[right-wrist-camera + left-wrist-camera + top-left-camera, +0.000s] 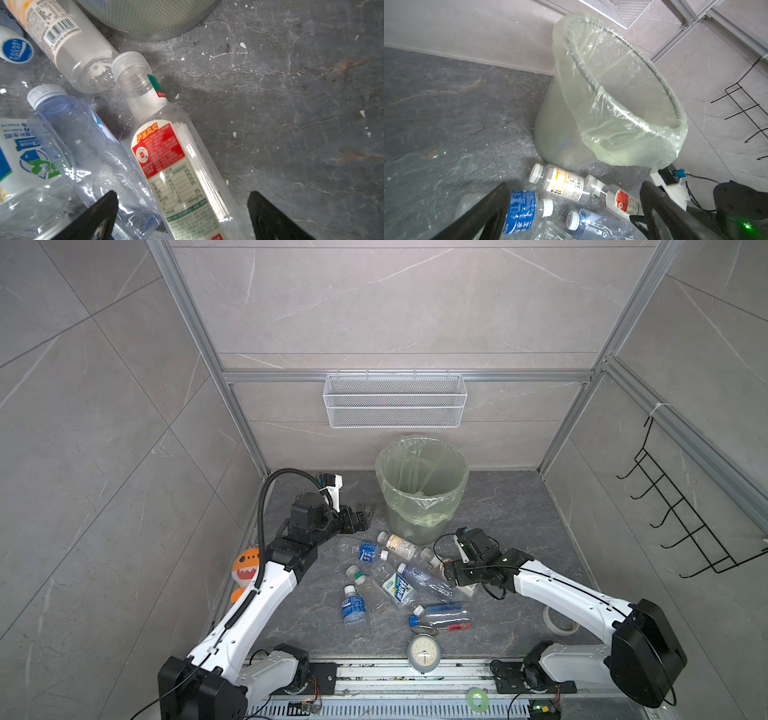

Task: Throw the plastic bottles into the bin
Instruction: 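Lower the left gripper over the pile while the right hovers over the red-labelled bottle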

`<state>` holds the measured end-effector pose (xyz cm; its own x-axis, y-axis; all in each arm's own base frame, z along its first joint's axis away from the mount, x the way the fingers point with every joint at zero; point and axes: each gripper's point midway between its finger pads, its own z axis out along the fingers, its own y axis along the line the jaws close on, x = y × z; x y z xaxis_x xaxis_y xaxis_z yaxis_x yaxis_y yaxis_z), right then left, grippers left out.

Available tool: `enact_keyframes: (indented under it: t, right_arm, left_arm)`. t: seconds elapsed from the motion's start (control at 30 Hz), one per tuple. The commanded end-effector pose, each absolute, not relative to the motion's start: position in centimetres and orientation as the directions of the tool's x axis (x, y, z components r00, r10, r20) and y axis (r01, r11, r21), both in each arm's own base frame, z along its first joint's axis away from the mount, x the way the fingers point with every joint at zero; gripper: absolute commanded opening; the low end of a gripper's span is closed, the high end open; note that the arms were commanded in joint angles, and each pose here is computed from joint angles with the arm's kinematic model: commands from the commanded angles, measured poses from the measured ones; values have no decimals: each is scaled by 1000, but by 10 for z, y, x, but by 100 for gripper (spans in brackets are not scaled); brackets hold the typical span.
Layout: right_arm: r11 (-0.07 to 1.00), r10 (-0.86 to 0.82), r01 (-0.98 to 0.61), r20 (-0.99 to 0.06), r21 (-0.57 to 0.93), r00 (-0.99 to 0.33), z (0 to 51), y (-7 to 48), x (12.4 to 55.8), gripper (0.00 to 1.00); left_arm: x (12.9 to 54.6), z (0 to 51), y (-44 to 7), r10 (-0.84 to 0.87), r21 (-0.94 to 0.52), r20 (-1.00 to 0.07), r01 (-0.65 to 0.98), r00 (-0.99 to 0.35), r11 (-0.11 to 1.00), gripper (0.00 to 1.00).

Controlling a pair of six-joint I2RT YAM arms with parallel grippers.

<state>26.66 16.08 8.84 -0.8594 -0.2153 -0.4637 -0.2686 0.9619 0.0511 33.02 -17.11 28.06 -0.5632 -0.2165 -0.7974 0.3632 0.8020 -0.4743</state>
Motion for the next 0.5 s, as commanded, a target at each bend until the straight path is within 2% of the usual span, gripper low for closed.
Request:
enact_keyframes:
  t: [0.0, 0.2, 0.47]
  right_arm:
    - [962, -226, -271, -444, 39, -867, 88, 158, 271, 100]
    - [963, -233, -268, -421, 24, -877, 80, 157, 274, 95]
    - [958, -240, -282, -402, 48, -884, 78, 160, 270, 93]
  left_arm:
    - [322, 270, -160, -252, -489, -783, 312, -569, 814, 99]
    - [304, 230, -147, -265, -494, -750, 247, -606, 834, 98]
    - [295, 198, -143, -247, -488, -706, 203, -664, 849, 98]
